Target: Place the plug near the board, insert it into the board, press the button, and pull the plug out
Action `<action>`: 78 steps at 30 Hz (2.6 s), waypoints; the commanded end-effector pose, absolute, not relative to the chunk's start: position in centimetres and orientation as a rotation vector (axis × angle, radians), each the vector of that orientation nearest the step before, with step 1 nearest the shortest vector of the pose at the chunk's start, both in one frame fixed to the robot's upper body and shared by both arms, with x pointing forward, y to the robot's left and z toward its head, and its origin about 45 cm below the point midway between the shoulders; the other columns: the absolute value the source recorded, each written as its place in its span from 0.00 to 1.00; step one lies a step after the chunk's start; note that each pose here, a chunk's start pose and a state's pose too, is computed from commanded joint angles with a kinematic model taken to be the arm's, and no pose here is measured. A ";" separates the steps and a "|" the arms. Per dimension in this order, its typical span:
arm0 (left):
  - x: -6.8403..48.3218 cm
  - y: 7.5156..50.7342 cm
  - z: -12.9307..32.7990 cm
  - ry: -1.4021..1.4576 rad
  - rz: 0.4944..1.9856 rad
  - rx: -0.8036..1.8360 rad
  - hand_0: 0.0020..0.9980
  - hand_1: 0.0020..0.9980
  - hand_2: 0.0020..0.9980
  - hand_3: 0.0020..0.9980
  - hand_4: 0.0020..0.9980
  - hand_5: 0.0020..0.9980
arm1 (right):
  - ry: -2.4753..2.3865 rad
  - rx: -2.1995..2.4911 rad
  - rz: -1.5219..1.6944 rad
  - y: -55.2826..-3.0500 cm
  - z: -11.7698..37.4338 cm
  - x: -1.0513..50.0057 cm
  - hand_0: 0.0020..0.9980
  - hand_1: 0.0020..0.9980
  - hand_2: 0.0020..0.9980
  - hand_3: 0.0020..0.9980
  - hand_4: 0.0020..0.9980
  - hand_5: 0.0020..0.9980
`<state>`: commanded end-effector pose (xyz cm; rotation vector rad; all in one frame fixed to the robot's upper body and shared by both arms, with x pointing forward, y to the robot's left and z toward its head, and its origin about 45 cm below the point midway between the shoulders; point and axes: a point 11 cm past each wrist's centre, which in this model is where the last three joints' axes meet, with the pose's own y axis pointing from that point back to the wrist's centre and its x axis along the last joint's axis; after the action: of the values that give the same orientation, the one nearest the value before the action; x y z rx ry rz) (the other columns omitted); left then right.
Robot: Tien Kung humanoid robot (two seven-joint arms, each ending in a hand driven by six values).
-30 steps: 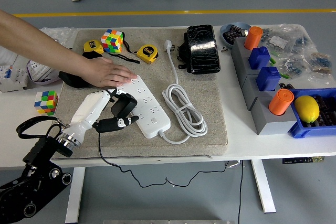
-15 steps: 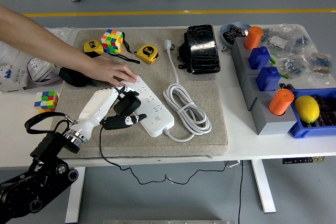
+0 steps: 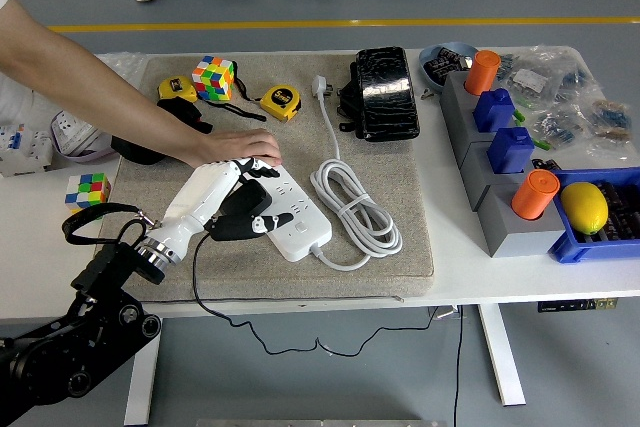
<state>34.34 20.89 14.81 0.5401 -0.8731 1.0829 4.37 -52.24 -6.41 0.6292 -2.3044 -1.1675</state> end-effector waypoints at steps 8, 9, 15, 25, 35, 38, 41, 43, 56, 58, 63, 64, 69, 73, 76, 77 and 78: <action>34.3 20.7 15.2 -0.879 1.086 0.524 0.48 0.61 0.63 0.63 0.96 0.58 | -2.306 0.629 -1.166 -52.3 -6.4 4.4 0.49 0.54 0.53 0.50 0.81 0.34; 34.3 20.8 15.3 -0.879 1.086 0.522 0.48 0.61 0.63 0.63 0.97 0.59 | -2.305 0.628 -1.166 -52.3 -6.4 4.3 0.48 0.54 0.53 0.50 0.81 0.34; 34.5 20.4 14.8 -0.871 1.069 0.545 0.48 0.61 0.63 0.63 0.97 0.59 | -2.304 0.632 -1.167 -52.2 -6.4 4.4 0.49 0.54 0.53 0.50 0.81 0.34; 33.7 20.8 15.6 -0.901 1.074 0.524 0.48 0.61 0.63 0.63 0.97 0.59 | -2.303 0.630 -1.165 -52.3 -6.4 4.3 0.49 0.54 0.53 0.50 0.81 0.34; 32.4 22.1 14.9 -0.948 1.051 0.580 0.48 0.61 0.62 0.62 0.97 0.59 | -2.305 0.632 -1.163 -52.3 -6.4 4.4 0.49 0.54 0.53 0.50 0.81 0.34; 32.6 22.0 14.6 -0.947 1.043 0.591 0.48 0.61 0.62 0.62 0.97 0.59 | -2.309 0.632 -1.160 -52.4 -6.3 4.4 0.49 0.54 0.53 0.50 0.81 0.34; 32.8 21.8 14.6 -0.944 1.043 0.588 0.48 0.61 0.62 0.62 0.97 0.59 | -2.310 0.633 -1.158 -52.4 -6.3 4.5 0.49 0.54 0.53 0.50 0.81 0.34; 32.9 21.6 14.7 -0.945 1.042 0.583 0.48 0.61 0.62 0.62 0.97 0.59 | -2.311 0.634 -1.157 -52.4 -6.3 4.6 0.49 0.54 0.53 0.50 0.81 0.34; 33.8 20.7 14.5 -0.926 1.036 0.584 0.48 0.61 0.62 0.62 0.97 0.59 | -2.304 0.636 -1.159 -52.3 -6.3 4.4 0.49 0.54 0.53 0.50 0.81 0.34; 33.8 20.6 14.6 -0.923 1.036 0.584 0.48 0.61 0.62 0.62 0.97 0.59 | -2.306 0.636 -1.159 -52.3 -6.3 4.5 0.49 0.54 0.53 0.50 0.81 0.34; 34.0 20.2 15.6 -0.923 1.043 0.550 0.48 0.61 0.62 0.62 0.97 0.59 | -2.309 0.634 -1.161 -52.3 -6.3 4.4 0.49 0.54 0.53 0.50 0.81 0.34; 33.9 20.0 16.1 -0.915 1.045 0.535 0.48 0.61 0.62 0.62 0.97 0.59 | -2.309 0.636 -1.161 -52.3 -6.3 4.5 0.49 0.54 0.53 0.50 0.81 0.34; 33.3 19.0 17.6 -0.869 1.023 0.487 0.37 0.55 0.59 0.63 0.97 0.59 | -2.309 0.637 -1.160 -52.3 -6.3 4.5 0.49 0.54 0.53 0.50 0.81 0.34; 32.7 17.6 18.7 -0.816 0.974 0.473 0.37 0.55 0.59 0.63 0.97 0.59 | -2.306 0.634 -1.163 -52.3 -6.4 4.3 0.49 0.54 0.53 0.50 0.81 0.34; 32.4 16.8 19.1 -0.764 0.937 0.497 0.26 0.39 0.48 0.64 0.97 0.57 | -2.304 0.634 -1.163 -52.2 -6.4 4.3 0.49 0.54 0.53 0.50 0.81 0.34; 32.3 16.6 19.0 -0.748 0.925 0.513 0.26 0.39 0.48 0.64 0.97 0.57 | -2.303 0.635 -1.163 -52.2 -6.4 4.3 0.49 0.54 0.53 0.50 0.81 0.34; 32.3 16.5 19.0 -0.737 0.915 0.528 0.26 0.39 0.48 0.64 0.97 0.57 | -2.303 0.635 -1.163 -52.2 -6.4 4.3 0.49 0.54 0.53 0.50 0.81 0.34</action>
<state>32.28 16.46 19.00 0.5277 -0.7371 0.9151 4.28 -52.24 -6.39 0.6352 -2.3029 -1.1630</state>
